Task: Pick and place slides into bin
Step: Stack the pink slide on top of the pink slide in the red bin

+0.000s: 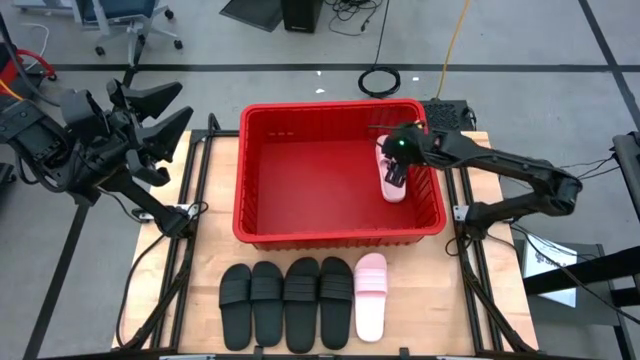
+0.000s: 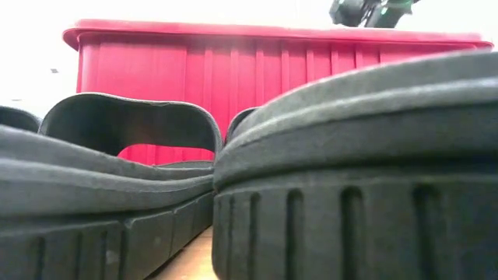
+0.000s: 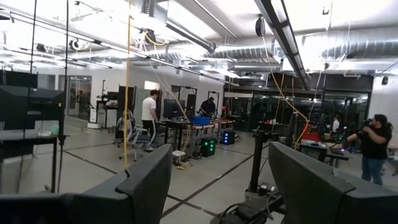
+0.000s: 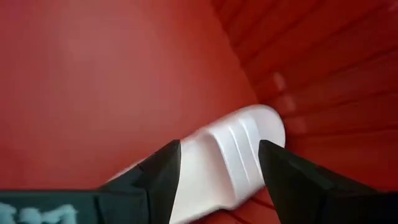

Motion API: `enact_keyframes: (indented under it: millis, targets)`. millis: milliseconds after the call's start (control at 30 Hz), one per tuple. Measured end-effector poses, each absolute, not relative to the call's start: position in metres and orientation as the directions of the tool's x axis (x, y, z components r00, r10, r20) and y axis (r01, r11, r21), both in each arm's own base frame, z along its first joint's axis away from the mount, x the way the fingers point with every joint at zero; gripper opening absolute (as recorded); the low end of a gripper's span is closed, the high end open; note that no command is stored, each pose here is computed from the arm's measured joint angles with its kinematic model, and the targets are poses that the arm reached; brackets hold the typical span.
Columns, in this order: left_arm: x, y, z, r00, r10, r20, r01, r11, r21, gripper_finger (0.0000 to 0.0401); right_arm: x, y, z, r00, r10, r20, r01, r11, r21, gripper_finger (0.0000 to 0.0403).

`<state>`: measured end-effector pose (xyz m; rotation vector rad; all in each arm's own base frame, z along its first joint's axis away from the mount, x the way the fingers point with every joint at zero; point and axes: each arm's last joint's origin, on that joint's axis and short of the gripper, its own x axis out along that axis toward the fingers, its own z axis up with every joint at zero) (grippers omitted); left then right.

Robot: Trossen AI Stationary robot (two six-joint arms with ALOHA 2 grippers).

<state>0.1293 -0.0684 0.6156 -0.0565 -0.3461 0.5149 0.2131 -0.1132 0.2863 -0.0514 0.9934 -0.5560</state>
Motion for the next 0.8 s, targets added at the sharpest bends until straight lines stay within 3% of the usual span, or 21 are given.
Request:
enact_keyframes:
  millis: [233, 500, 633, 800]
  targets:
    - [0.13, -0.069, 0.615, 0.816, 0.49, 0.306, -0.472, 0.871, -0.136, 0.0273, 0.205, -0.091, 0.323, 0.622, -0.503, -0.6, 0.558, 0.822, -0.111, 0.0206]
    - [0.131, -0.07, 0.613, 0.823, 0.484, 0.297, -0.474, 0.873, -0.111, 0.0273, 0.203, -0.075, 0.362, 0.804, -0.512, -0.304, 0.566, 0.815, 0.126, 0.0205]
    - [0.132, -0.07, 0.612, 0.828, 0.481, 0.288, -0.476, 0.875, -0.091, 0.0273, 0.206, -0.068, 0.383, 0.868, -0.487, -0.099, 0.494, 0.826, 0.27, 0.0205]
    - [0.134, -0.072, 0.609, 0.838, 0.475, 0.269, -0.481, 0.875, -0.05, 0.0273, 0.212, -0.058, 0.411, 0.917, -0.348, 0.198, 0.256, 0.89, 0.379, 0.0205]
